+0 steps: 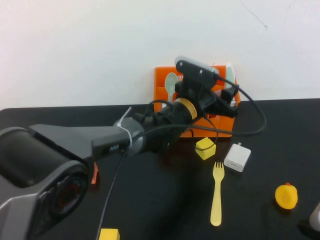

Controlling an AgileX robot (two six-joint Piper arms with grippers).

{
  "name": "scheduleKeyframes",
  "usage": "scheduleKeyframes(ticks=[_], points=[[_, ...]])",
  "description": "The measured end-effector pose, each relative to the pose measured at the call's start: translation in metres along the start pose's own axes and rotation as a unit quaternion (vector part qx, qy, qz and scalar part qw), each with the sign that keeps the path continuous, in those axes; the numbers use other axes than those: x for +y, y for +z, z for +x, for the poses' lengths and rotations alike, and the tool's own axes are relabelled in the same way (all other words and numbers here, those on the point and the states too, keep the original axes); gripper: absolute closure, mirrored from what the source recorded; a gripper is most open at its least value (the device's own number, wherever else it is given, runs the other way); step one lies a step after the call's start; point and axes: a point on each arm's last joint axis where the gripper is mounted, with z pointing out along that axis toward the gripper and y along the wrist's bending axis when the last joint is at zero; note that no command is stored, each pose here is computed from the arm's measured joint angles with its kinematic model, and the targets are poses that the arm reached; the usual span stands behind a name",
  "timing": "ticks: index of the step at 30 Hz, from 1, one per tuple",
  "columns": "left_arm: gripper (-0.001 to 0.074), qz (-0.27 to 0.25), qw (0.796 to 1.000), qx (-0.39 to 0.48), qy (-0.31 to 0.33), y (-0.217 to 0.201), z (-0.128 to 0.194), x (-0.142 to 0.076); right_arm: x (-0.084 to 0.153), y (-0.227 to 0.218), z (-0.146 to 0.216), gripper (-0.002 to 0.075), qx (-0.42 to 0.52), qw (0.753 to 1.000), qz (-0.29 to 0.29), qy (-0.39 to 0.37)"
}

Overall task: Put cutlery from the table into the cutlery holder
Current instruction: Pick up the fork

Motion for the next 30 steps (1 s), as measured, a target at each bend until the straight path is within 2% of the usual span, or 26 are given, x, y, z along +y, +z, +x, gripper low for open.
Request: scheduleKeyframes(ticks=[4,8,10,16,22,25,30], points=[[0.0437,-0.007,0.999,-0.011,0.043,-0.008,-0.033,-0.003,-0.001,0.000,-0.001,0.0728,-0.006,1.000,0.005,0.000],[0.0647,-0.035,0.997,0.031,0.066,-0.025,-0.071,-0.005,-0.003,0.000,-0.003,0.0728,-0.016,1.000,0.018,-0.006],[0.0695,-0.056,0.994,0.067,0.067,-0.038,-0.089,-0.005,-0.004,0.000,-0.004,0.0728,-0.023,0.999,0.024,-0.006],[0.0731,-0.119,0.976,0.181,0.030,-0.084,-0.128,-0.005,-0.007,-0.001,-0.007,0.0728,-0.041,0.998,0.040,-0.006],[0.0734,-0.141,0.975,0.167,-0.031,-0.149,-0.159,-0.012,-0.004,0.001,-0.008,0.0728,-0.041,0.998,0.019,0.041],[0.0735,-0.146,0.973,0.175,-0.039,-0.185,-0.159,-0.018,-0.003,0.008,-0.005,0.0728,-0.017,0.999,0.003,0.047],[0.0735,-0.165,0.958,0.223,-0.066,-0.243,-0.128,-0.022,-0.006,0.023,-0.009,0.0728,0.017,0.998,-0.014,0.060]])
